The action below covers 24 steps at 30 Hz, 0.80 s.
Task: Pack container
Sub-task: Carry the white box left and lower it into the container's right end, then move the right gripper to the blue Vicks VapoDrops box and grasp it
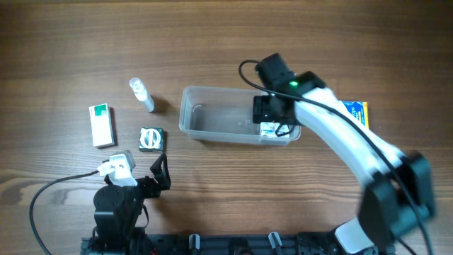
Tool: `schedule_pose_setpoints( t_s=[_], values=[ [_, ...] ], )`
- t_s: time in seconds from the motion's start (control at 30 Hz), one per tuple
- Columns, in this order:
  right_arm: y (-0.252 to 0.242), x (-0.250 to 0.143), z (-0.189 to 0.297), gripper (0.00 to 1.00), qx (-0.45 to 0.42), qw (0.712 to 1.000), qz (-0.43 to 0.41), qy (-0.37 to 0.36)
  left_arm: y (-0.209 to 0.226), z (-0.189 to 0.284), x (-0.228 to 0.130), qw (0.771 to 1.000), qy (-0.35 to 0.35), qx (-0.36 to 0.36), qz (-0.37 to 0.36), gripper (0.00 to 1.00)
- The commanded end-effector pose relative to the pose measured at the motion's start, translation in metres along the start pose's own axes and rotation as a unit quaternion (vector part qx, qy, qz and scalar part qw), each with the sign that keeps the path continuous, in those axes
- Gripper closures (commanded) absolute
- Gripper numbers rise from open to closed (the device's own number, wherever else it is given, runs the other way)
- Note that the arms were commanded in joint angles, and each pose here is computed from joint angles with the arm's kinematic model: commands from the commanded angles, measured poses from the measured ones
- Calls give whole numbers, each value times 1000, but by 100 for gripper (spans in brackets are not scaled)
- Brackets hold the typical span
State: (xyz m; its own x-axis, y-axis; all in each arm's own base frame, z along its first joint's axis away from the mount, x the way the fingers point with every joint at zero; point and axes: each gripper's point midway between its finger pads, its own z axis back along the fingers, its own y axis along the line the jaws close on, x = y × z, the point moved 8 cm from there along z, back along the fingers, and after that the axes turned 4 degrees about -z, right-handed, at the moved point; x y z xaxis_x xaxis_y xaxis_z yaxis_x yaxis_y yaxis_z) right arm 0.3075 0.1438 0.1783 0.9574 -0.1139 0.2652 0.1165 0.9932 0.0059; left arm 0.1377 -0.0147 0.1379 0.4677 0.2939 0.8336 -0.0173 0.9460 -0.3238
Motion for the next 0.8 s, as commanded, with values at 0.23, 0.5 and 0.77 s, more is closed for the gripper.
schedule_pose_setpoints(
  t_s=[0.23,0.5,0.77],
  values=[
    [-107,22,118,0,-29,981,-68,-181,0,0,0,1000,-2,-4,4,0],
    [-183,25,85,0,-43,993,-63,-92,0,0,0,1000,-2,-4,4,0],
    [-223,30,19,0,-53,994,-91,17,0,0,0,1000,-2,-4,4,0]
  ],
)
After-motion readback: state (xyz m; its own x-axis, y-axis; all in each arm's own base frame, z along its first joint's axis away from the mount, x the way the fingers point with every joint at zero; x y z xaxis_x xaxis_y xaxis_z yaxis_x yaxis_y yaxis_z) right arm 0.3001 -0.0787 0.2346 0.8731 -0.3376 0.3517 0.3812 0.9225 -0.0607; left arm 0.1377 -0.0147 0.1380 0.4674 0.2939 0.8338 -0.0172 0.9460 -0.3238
